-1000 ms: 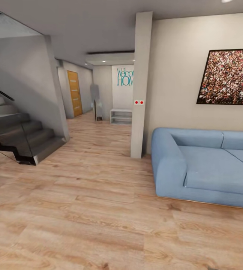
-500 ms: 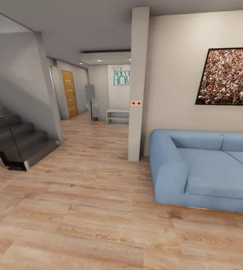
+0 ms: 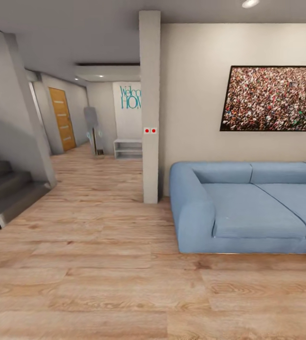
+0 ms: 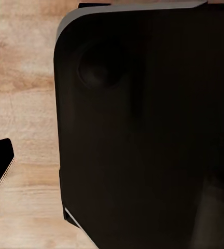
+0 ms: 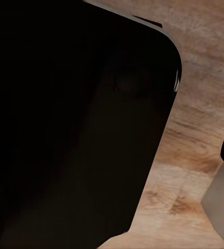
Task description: Turn on the radio receiver that's on the table in the living room.
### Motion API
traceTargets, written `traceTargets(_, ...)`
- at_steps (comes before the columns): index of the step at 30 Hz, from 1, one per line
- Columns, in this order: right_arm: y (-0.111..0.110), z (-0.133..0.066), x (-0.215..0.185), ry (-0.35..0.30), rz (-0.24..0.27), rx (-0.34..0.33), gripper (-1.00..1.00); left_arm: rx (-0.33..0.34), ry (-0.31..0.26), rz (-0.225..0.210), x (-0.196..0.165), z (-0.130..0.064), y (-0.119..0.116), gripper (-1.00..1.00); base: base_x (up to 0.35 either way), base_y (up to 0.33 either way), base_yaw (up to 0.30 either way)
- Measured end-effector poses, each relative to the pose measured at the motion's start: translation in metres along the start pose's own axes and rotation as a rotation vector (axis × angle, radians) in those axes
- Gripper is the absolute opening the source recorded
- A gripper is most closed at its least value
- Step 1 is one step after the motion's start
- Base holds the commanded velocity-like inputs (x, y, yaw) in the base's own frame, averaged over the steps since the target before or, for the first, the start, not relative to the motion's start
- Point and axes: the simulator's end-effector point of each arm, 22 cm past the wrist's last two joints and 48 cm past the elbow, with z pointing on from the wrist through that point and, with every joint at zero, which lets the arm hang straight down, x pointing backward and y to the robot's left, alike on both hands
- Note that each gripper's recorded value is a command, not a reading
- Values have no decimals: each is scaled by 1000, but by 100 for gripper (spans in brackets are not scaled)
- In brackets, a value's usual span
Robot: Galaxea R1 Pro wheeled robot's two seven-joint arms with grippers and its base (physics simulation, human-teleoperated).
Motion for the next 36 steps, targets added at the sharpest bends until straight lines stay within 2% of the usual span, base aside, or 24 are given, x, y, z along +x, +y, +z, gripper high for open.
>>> traceTargets(36, 0, 0, -1, -2, -3, -7, 100, 1, -5, -1, -2, 0, 0, 100, 0, 0, -288)
